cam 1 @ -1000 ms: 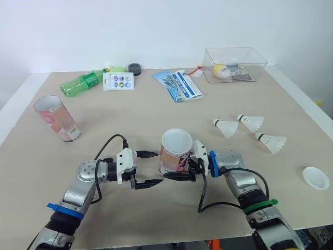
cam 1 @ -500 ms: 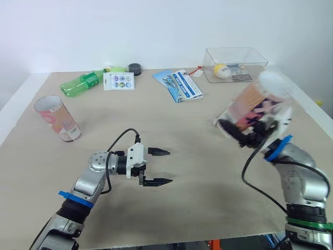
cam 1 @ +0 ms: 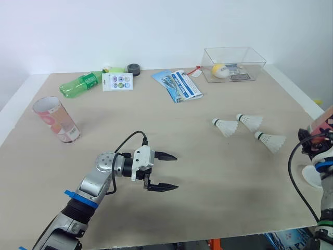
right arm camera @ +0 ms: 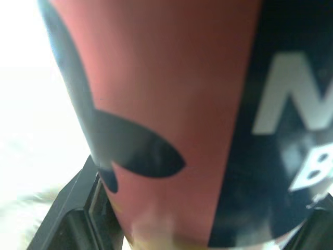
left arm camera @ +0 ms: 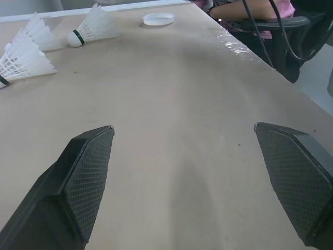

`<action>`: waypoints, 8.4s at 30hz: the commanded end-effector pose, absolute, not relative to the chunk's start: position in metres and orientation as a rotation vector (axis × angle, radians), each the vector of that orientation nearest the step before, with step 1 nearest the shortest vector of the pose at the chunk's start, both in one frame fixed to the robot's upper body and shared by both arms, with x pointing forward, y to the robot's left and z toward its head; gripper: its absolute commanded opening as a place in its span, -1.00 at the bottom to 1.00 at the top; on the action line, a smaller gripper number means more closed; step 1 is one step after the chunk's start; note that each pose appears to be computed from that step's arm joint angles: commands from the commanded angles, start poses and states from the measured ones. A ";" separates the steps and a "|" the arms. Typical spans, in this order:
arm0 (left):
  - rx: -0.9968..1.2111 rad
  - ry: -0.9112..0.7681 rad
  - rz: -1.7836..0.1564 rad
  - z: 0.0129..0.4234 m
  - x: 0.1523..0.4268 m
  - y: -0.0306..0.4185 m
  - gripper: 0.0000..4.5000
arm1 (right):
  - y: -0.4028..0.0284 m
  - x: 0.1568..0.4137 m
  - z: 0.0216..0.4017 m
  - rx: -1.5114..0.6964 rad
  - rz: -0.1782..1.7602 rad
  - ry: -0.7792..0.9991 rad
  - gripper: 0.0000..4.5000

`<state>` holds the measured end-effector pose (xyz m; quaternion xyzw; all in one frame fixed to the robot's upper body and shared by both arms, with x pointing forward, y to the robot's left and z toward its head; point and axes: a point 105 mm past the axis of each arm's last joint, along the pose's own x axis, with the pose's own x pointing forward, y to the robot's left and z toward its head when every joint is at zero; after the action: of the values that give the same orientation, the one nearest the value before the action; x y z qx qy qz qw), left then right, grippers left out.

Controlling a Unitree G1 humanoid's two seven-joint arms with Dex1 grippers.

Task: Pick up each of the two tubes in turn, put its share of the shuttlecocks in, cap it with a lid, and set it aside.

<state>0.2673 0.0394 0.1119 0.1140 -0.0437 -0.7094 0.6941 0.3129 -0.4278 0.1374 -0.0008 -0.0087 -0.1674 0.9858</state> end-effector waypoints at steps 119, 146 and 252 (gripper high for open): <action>-0.042 0.004 0.262 0.088 0.313 0.315 1.00 | -0.042 0.350 0.158 -0.262 1.485 -0.187 1.00; 0.015 0.067 0.149 0.083 0.372 0.355 1.00 | -0.063 0.344 0.163 -0.321 1.402 -0.181 1.00; 0.832 0.419 -1.439 0.121 0.344 0.043 0.35 | -0.243 0.386 0.142 -0.073 0.346 0.085 -0.98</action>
<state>0.3453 0.0439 0.1343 0.3687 0.1692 -0.6336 0.6588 0.3848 -0.2418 0.1207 -0.0128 0.0767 0.1610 0.9839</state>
